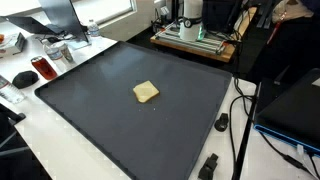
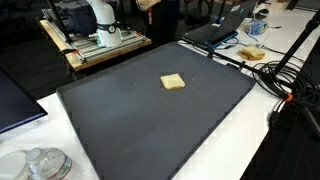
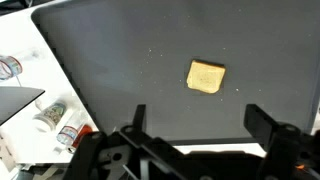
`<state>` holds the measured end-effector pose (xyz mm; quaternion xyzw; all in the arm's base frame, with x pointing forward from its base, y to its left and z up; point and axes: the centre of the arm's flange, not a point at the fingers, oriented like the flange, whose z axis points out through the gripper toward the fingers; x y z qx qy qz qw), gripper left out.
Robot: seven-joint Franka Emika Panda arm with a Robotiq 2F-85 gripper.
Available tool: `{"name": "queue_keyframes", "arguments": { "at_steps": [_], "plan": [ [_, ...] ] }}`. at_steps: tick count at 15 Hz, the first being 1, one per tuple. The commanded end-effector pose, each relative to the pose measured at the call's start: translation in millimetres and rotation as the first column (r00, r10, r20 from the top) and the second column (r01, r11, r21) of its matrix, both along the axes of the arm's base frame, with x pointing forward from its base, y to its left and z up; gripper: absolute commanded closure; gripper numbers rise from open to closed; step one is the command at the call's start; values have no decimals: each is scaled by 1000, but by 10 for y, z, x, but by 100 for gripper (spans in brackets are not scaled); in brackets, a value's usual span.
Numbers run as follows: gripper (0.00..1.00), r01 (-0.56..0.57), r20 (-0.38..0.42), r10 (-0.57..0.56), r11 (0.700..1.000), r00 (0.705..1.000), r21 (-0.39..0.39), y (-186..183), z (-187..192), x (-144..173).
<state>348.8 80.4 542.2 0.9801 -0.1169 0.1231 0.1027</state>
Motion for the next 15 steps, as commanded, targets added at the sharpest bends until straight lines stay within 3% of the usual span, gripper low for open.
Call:
{"name": "queue_keyframes", "arguments": {
  "at_steps": [1, 7, 9, 12, 15],
  "plan": [
    [0, 0, 0, 0, 1000, 1000, 0, 0, 0, 0],
    [0, 0, 0, 0, 1000, 1000, 0, 0, 0, 0],
    [0, -154, 3, 155, 986, 988, 55, 264, -14, 56],
    [0, -300, 9, 301, 947, 954, 112, 777, -53, 57],
    [0, -425, -1, 433, 886, 902, 183, 1214, -113, 9]
  ]
}}
